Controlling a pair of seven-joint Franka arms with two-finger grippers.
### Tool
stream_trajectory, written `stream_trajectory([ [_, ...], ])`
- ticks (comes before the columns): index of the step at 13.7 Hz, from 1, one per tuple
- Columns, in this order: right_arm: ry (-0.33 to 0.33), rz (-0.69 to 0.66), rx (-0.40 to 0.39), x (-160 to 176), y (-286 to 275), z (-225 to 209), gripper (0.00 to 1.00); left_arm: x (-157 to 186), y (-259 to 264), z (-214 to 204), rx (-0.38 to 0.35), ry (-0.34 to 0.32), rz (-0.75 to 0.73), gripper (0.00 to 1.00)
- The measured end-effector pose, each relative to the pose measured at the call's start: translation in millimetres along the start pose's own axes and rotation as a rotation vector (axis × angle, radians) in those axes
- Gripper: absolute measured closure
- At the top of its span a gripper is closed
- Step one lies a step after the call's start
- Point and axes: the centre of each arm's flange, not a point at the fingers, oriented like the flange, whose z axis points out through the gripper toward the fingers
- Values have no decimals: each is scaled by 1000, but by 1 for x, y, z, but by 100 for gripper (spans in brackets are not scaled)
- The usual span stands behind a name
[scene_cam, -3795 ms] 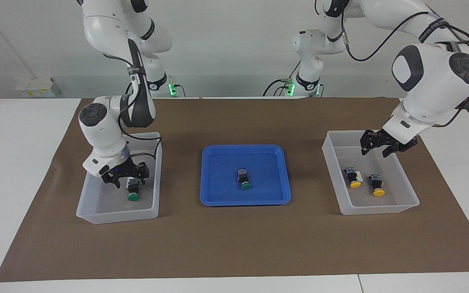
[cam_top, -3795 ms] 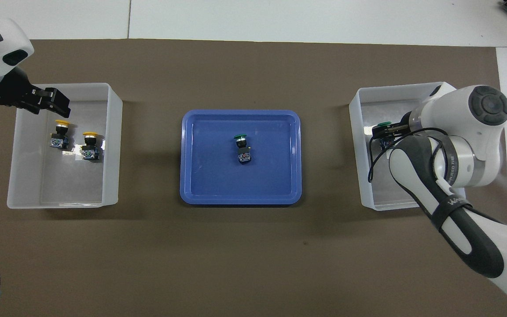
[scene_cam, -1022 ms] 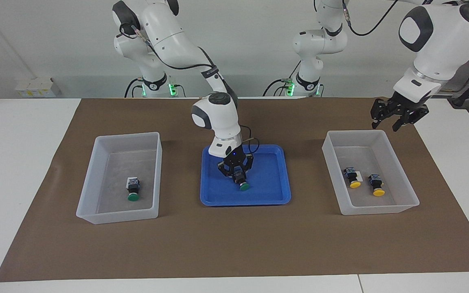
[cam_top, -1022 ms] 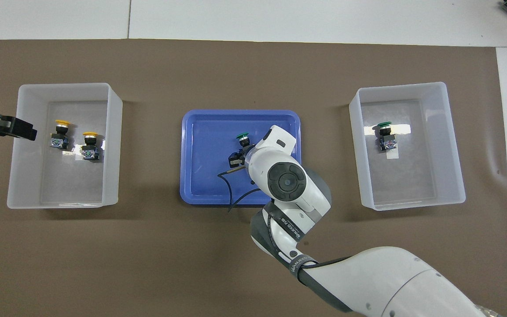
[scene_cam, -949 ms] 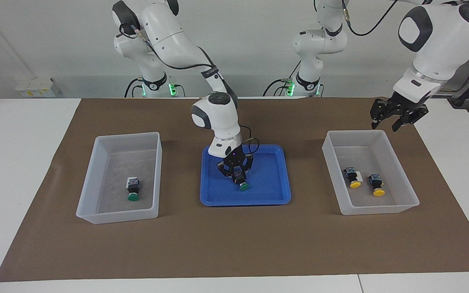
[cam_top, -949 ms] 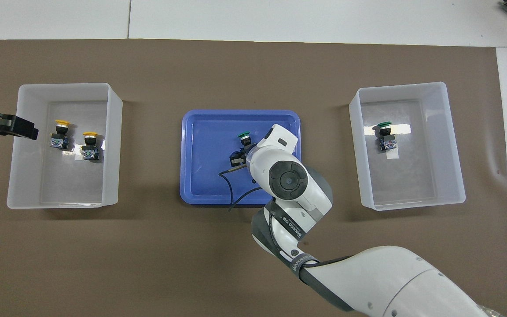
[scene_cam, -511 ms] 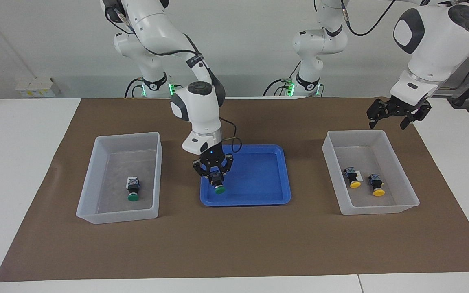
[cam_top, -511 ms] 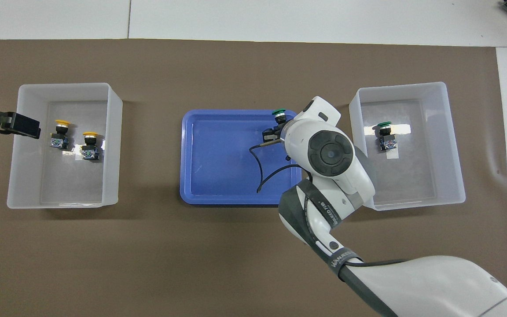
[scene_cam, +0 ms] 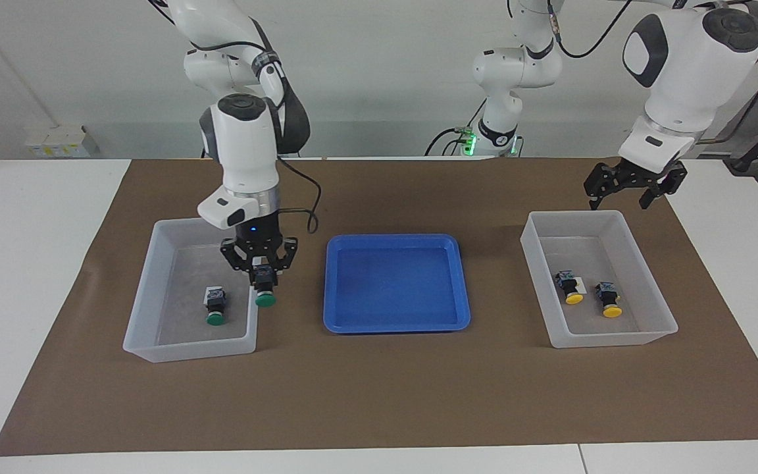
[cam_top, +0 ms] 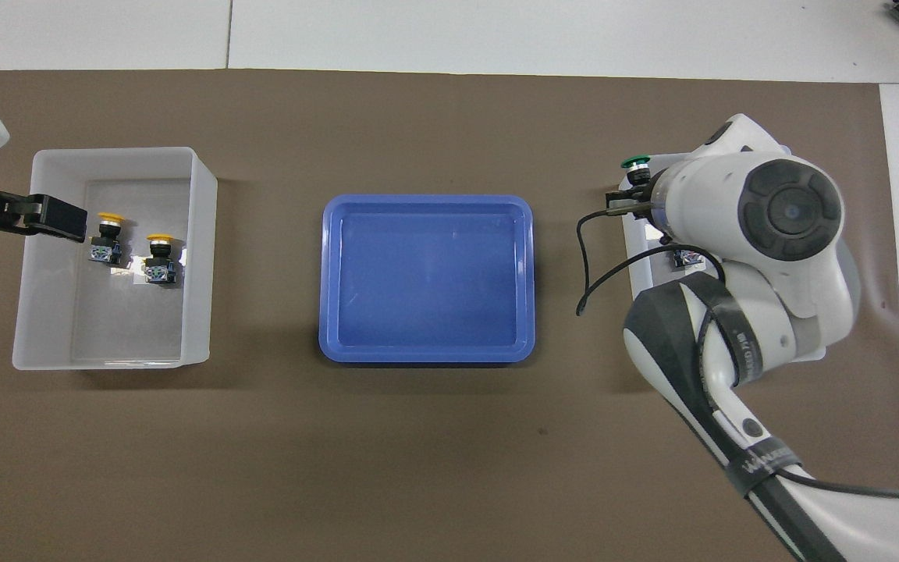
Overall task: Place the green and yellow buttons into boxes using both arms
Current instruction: 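Carry the green button to the clear bin with the right gripper, then lower the green button into the bin and open the right gripper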
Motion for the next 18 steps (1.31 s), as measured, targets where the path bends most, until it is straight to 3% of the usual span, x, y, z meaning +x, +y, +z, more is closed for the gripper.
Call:
stream_trajectory([
  [7,-155,-21,24,-39,97,60,59,3,-1,-1,-17,31,-7,0],
  [14,-61,-21,54,-41,120,127,59,3,11,10,-56,12,2,0],
  [18,-51,1,61,-45,131,150,59,2,7,10,-55,12,-8,0],
])
